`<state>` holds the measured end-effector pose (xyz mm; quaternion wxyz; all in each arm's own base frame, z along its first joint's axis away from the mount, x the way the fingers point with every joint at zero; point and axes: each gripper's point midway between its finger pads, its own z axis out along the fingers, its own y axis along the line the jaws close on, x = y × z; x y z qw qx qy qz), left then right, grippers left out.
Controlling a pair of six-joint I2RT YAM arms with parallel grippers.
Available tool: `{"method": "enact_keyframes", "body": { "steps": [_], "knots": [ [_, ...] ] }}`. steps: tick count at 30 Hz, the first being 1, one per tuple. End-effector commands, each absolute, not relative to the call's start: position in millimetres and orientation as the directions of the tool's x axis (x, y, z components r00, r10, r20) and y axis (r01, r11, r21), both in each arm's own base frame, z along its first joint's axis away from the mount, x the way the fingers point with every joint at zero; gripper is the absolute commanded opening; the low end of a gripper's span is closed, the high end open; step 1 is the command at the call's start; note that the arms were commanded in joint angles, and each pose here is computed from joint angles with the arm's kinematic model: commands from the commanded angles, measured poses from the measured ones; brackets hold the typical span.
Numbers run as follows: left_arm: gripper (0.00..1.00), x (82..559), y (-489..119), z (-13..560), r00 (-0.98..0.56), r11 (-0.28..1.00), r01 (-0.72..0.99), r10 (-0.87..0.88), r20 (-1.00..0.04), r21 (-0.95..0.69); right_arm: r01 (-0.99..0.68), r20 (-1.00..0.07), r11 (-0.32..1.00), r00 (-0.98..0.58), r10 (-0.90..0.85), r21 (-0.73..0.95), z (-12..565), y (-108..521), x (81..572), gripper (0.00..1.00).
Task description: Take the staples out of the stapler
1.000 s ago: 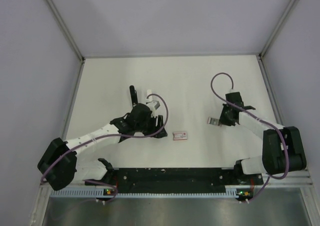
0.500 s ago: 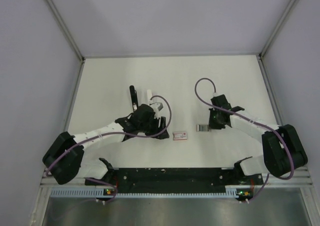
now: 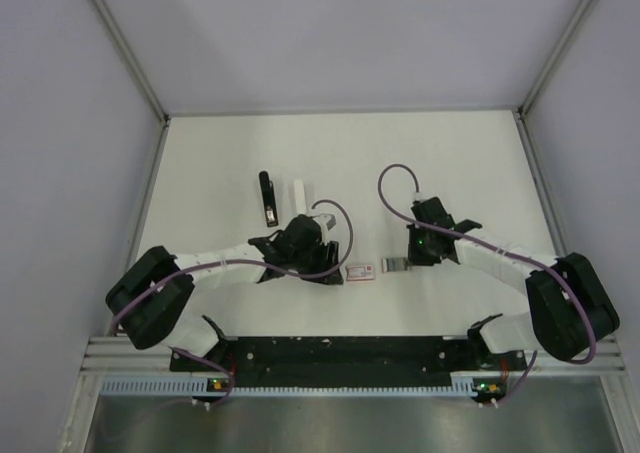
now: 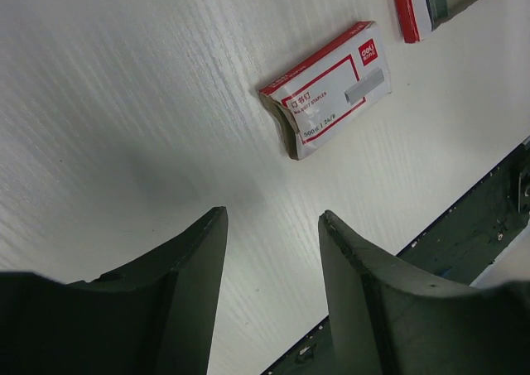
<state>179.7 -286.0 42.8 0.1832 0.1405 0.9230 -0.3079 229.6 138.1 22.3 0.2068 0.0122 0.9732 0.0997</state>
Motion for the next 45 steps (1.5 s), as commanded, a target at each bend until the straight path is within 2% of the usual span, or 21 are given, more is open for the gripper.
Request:
{"method": "enact_keyframes", "body": {
  "steps": [1, 5, 14, 22, 32, 45],
  "knots": [
    [0.53, 200, -310, 65, -0.862, 0.745, 0.389, 0.087, -0.499, -0.543, -0.058, -0.431, 0.962, -0.900, 0.065, 0.267, 30, 154, 230, 0.00],
    [0.49, 203, -313, 60, -0.867, 0.759, 0.372, 0.079, -0.492, -0.534, -0.073, -0.429, 0.956, -0.901, 0.059, 0.285, 30, 159, 228, 0.00],
    [0.33, 215, -314, 45, -0.878, 0.810, 0.311, 0.044, -0.477, -0.497, -0.093, -0.440, 0.944, -0.896, 0.060, 0.318, 32, 167, 226, 0.00],
    [0.24, 221, -316, 38, -0.878, 0.830, 0.280, 0.017, -0.479, -0.483, -0.106, -0.441, 0.937, -0.896, 0.056, 0.334, 33, 172, 225, 0.00],
    [0.16, 221, -321, 33, -0.883, 0.841, 0.265, 0.015, -0.470, -0.471, -0.113, -0.446, 0.936, -0.894, 0.051, 0.334, 32, 172, 221, 0.00],
    [0.13, 217, -321, 33, -0.882, 0.847, 0.259, 0.011, -0.471, -0.465, -0.095, -0.456, 0.949, -0.888, 0.056, 0.302, 29, 169, 216, 0.00]
  ]
}}
